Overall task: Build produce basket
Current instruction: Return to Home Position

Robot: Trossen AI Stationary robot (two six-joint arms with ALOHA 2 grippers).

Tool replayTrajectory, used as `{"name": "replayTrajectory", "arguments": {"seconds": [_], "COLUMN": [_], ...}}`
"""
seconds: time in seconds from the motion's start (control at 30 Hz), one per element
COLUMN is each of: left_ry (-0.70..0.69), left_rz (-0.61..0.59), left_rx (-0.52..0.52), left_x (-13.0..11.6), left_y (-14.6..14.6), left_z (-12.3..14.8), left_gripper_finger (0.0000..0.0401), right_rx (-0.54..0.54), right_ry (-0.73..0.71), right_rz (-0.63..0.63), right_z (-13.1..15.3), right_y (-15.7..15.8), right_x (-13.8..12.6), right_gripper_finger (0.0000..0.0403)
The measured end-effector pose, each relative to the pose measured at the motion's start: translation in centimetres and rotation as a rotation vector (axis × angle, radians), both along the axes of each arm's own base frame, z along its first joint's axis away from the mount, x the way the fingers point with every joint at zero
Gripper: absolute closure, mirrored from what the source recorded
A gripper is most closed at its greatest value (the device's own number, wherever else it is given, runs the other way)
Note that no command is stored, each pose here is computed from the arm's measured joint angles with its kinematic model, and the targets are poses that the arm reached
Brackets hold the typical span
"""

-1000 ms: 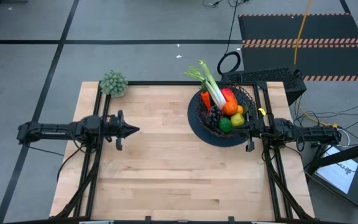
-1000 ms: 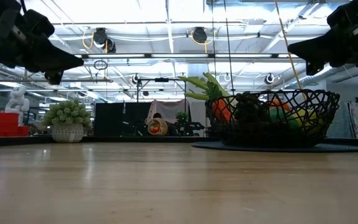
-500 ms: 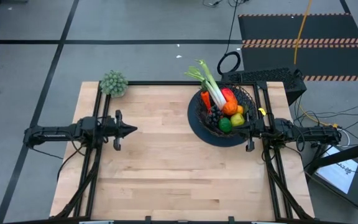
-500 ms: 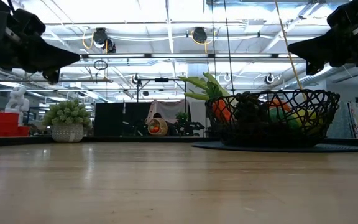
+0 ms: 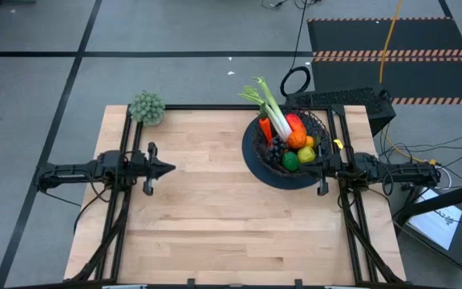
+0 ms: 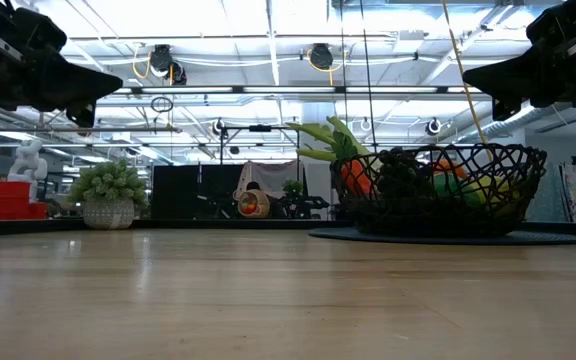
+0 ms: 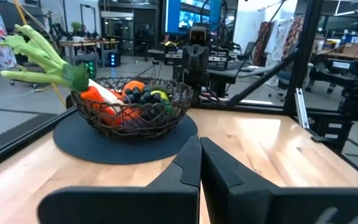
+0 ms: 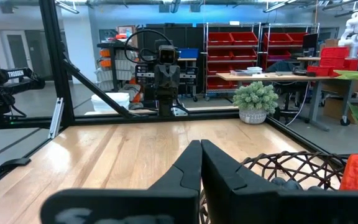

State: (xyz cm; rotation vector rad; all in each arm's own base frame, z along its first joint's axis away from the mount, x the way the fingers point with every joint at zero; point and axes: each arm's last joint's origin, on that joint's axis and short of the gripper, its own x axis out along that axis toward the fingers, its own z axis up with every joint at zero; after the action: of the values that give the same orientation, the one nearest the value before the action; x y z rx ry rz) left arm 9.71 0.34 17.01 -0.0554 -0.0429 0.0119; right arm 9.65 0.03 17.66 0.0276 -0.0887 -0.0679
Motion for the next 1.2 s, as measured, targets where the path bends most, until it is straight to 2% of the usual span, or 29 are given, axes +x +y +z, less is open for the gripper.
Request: {"name": "replayTrajectory", "arguments": {"seconds": [0.4, 1.2], "left_ry": [0.023, 0.023], "left_rz": [-0.021, -0.02], "left_rx": [0.033, 0.026], "left_x": [0.04, 0.04], "left_y": [-0.06, -0.06], "left_z": [-0.21, -0.21], "left_gripper_finger": [0.0395, 0.0393], "right_rx": [0.0, 0.0], "right_ry": [0.002, 0.002], "right_rz": [0.0, 0.0], "right_z": [-0.02, -0.02], "right_y": [0.0, 0.0], "right_x": [0.0, 0.0], "right_gripper_finger": [0.0403, 0.0403]}}
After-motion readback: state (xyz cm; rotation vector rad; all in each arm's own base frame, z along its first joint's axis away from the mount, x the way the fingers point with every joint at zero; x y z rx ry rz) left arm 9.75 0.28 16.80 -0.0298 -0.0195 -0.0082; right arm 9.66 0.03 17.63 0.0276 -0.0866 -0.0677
